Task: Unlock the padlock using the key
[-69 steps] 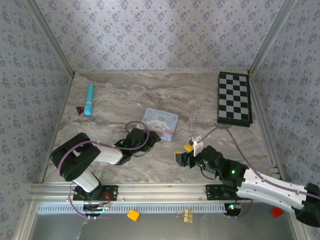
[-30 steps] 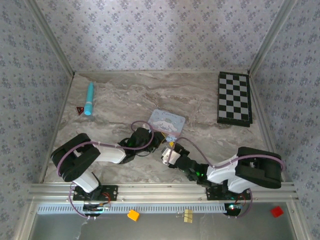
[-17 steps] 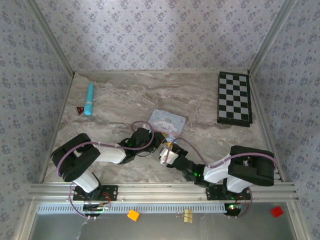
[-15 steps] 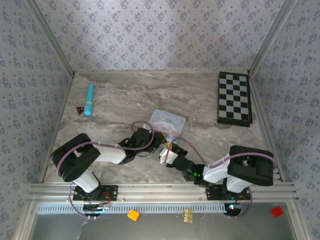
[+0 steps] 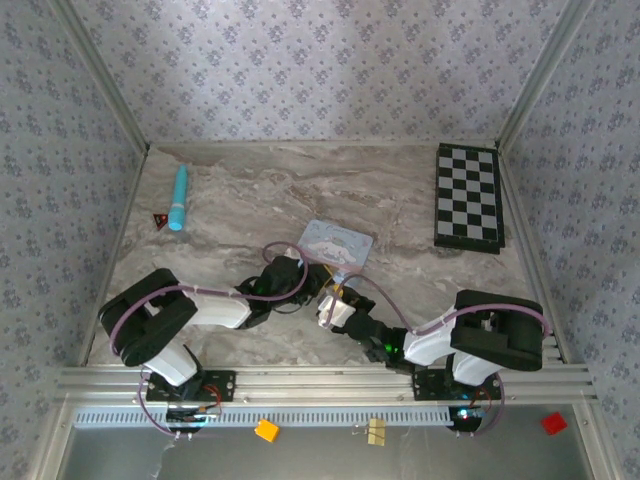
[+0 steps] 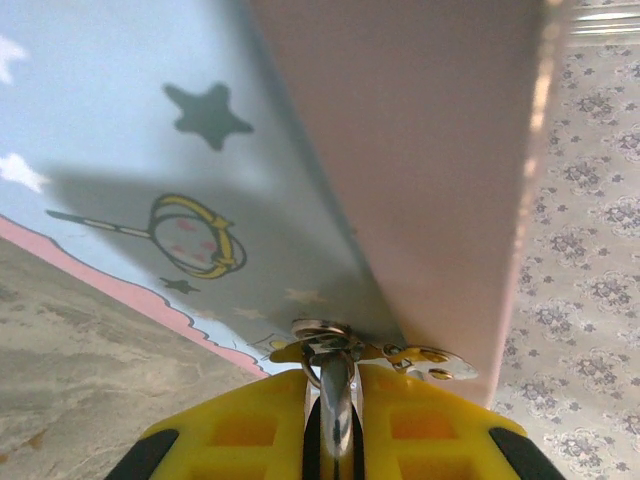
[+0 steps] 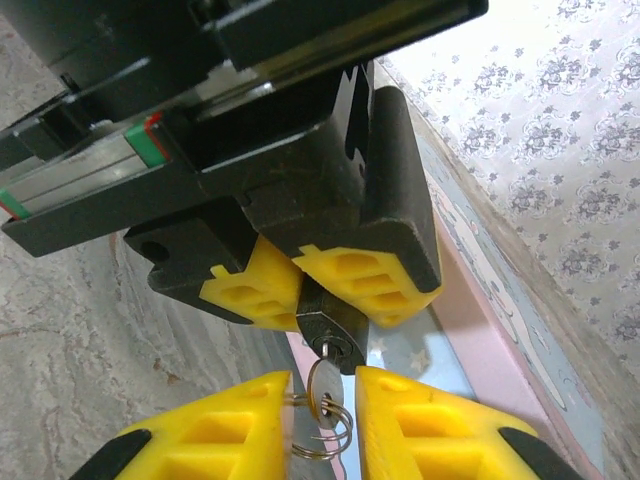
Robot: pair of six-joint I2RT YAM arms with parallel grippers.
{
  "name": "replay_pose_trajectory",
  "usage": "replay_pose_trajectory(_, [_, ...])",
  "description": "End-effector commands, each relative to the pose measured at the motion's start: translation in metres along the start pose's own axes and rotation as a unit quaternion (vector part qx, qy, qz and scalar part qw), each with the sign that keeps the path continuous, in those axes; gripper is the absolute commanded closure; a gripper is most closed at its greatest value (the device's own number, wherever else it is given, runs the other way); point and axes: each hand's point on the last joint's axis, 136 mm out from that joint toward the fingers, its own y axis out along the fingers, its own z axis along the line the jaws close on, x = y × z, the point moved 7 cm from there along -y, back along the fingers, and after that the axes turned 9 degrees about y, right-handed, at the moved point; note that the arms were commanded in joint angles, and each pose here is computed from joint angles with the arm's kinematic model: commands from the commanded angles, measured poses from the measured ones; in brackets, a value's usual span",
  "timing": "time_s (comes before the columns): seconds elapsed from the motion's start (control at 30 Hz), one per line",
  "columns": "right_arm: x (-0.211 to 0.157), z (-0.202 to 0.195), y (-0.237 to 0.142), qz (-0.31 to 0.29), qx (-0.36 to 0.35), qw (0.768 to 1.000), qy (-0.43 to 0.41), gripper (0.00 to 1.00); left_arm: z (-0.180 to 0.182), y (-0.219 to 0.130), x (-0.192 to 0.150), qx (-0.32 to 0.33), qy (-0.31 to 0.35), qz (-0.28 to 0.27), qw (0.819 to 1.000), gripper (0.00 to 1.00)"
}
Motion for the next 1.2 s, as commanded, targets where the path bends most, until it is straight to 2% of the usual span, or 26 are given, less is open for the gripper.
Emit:
replay_pose_trajectory(0.0, [0.004, -0.002, 0.003, 0.0, -0.017, 1.0, 0.011, 0.79, -0.021, -0.008, 0.0, -0.048, 0.006, -0.007, 0.999, 1.0])
replay_pose_trajectory(0.2, [0.006, -0.004, 0.003, -0.001, -0.013, 0.999, 0.03, 0.9, -0.02, -0.008, 0.0, -0.046, 0.007, -0.006, 0.999, 1.0])
replay_pose_trajectory(0.37, [0.006, -0.007, 0.002, 0.0, -0.013, 0.999, 0.047, 0.93, -0.021, -0.008, 0.0, -0.048, 0.007, -0.006, 0.999, 1.0])
replay_pose_trajectory(0.83, [0.003, -0.018, 0.006, 0.013, -0.02, 0.996, 0.089, 0.85, -0.025, -0.008, 0.0, -0.051, 0.009, -0.005, 0.999, 1.0])
replay_pose_trajectory(1.17, [0.002, -0.02, 0.009, 0.015, -0.011, 0.994, 0.112, 0.87, -0.024, -0.007, 0.0, -0.05, 0.011, -0.004, 0.999, 1.0])
